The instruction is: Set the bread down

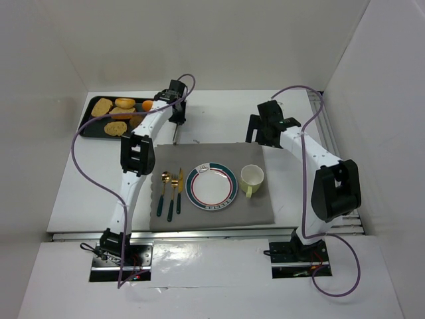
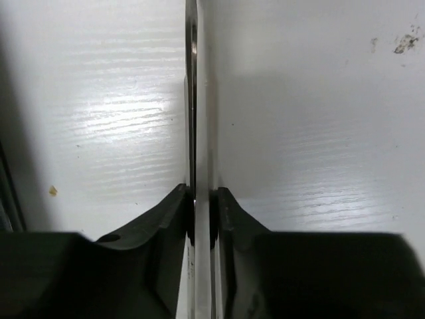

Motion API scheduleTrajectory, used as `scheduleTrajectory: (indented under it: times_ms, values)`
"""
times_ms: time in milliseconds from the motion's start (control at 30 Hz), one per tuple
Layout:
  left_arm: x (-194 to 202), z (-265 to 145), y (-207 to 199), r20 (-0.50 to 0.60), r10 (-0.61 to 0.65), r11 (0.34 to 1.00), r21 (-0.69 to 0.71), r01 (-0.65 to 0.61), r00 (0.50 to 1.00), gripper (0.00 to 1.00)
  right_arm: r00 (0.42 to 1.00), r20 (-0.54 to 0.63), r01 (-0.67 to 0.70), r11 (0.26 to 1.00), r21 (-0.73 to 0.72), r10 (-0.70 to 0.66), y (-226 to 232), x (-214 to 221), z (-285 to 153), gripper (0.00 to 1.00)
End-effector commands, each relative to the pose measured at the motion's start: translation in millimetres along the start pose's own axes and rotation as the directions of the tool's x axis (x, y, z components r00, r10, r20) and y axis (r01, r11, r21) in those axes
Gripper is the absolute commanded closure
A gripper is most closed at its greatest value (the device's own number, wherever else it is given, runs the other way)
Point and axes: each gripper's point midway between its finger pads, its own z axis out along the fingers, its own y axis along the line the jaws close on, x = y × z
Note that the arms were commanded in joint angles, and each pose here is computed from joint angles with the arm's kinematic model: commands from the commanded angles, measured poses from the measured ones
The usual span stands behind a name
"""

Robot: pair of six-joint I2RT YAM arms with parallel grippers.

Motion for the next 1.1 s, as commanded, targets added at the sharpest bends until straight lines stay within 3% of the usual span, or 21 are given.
scheduleTrajectory:
  times_ms: [0,233,267,433,533,600,667,867,1067]
  values:
    - [-33.3,-33.2,1.2,0.100,0.032,0.999,-0.010,-0.031,0.995,0.68,1.000,0.023,-0.009,1.000,-0.024,0.010,6.6,-12.7,1.0,0.00]
    - [-94.3,-144.6,4.3,0.309,-0.007,1.000,0.014,0.003,0.951,0.75,0.999,0.047,-0.016,0.996,-0.084,0.020,16.5,-20.5,-9.2,0.00]
    - [-106.3,-183.0,5.6,0.363,-0.034,0.999,0.031,0.025,0.931,0.76,0.999,0.051,-0.017,0.997,-0.076,0.020,15.0,-21.2,-9.0,0.00]
    - [-73.4,-237.4,36.2,0.337,-0.166,0.985,0.097,0.141,0.927,0.74,0.997,0.079,-0.021,0.998,-0.058,0.026,11.0,-29.0,-16.8,0.00]
    - [-50.7,-255.8,84.0,0.270,-0.313,0.949,0.117,0.291,0.911,0.73,0.996,0.082,-0.012,0.994,-0.108,0.021,19.1,-29.7,-19.7,0.00]
    - [-32.6,-269.0,127.1,0.252,-0.400,0.916,0.130,0.378,0.881,0.63,0.995,0.093,-0.013,0.991,-0.135,0.026,23.7,-33.0,-23.4,0.00]
    - [-11.1,-277.9,169.8,0.238,-0.510,0.860,0.122,0.496,0.827,0.61,0.996,0.088,-0.012,0.989,-0.145,0.025,26.4,-32.3,-20.0,0.00]
    - [21.4,-285.5,219.1,0.147,-0.667,0.741,0.235,0.629,0.731,0.44,0.997,0.071,-0.009,0.983,-0.183,0.022,34.3,-29.5,-17.8,0.00]
    - [32.3,-265.3,241.4,0.067,-0.722,0.677,0.274,0.683,0.688,0.47,0.998,0.056,-0.025,0.974,-0.224,0.039,42.7,-24.7,-11.1,0.00]
